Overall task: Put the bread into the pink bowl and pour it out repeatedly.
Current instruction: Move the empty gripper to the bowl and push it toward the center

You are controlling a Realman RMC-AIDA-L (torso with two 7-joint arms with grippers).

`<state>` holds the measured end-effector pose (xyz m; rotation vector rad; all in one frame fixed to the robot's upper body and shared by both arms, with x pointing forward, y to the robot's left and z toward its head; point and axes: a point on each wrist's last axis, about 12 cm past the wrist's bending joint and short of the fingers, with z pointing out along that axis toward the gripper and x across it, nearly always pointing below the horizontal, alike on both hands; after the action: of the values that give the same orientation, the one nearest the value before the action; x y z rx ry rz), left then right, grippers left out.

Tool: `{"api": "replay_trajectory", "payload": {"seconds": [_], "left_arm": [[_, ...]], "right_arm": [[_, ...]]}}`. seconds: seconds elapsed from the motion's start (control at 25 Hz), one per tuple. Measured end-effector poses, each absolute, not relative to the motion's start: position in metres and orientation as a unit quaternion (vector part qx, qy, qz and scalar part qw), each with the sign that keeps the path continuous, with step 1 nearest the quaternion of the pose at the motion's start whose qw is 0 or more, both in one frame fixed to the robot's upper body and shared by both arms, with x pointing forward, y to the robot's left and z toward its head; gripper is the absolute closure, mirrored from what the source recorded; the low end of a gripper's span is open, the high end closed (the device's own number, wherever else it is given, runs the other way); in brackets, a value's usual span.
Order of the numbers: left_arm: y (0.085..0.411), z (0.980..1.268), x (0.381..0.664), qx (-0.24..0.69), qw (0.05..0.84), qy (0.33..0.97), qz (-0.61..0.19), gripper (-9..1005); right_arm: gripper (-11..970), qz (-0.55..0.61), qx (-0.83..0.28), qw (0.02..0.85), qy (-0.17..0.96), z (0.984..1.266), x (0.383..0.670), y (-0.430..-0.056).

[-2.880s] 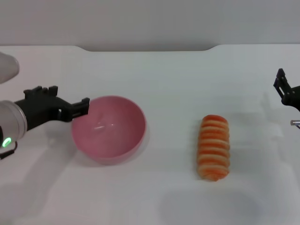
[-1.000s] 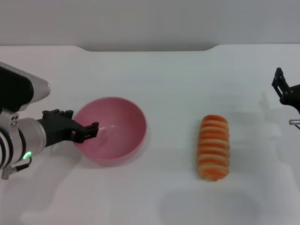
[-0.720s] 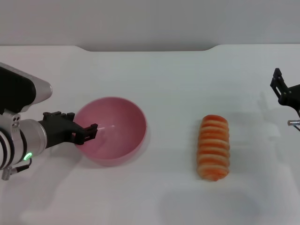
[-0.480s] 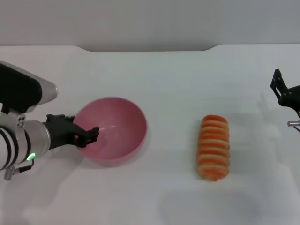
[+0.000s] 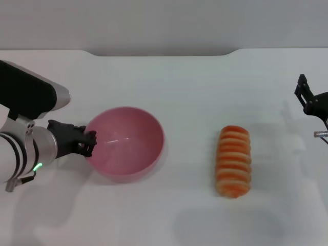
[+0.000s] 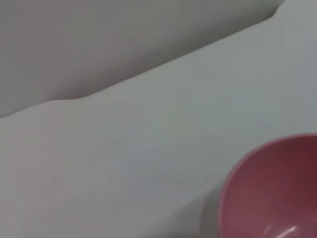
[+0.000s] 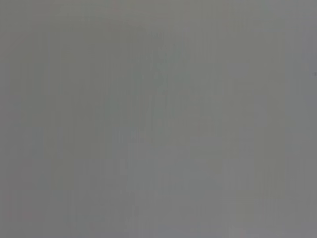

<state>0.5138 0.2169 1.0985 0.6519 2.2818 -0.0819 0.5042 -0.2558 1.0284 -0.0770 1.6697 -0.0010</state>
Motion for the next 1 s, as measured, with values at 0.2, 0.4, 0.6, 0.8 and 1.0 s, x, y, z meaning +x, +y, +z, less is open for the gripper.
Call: {"api": "replay_trajectory", "payload": {"seconds": [0.2,0.4,0.6,0.8,1.0], "left_arm": [[0.217,1.099,0.517,0.240,0.376,0.894,-0.035,783],[0.216,1.099,0.518,0.231,0.374,0.897,-0.042,876],[0.213,1.100,0.520,0.232,0.377,0.896,-0.046,928],[0.205,1.102,0.520,0.256,0.374,0.890,-0.045,932],[0.201,1.102,0.522,0.263,0.365,0.892,-0.039,938]], "right_arm": [[208,0.000,-0.034,0.671,0.741,1.028,0.504,-0.256],[208,-0.001,-0.033,0.670,0.741,1.028,0.504,-0.256],[208,-0.001,-0.033,0.670,0.741,1.028,0.504,-0.256],[208,-0.002,-0.032,0.670,0.742,1.028,0.504,-0.257],[208,-0.001,-0.032,0.670,0.742,1.028,0.504,-0.257]]}}
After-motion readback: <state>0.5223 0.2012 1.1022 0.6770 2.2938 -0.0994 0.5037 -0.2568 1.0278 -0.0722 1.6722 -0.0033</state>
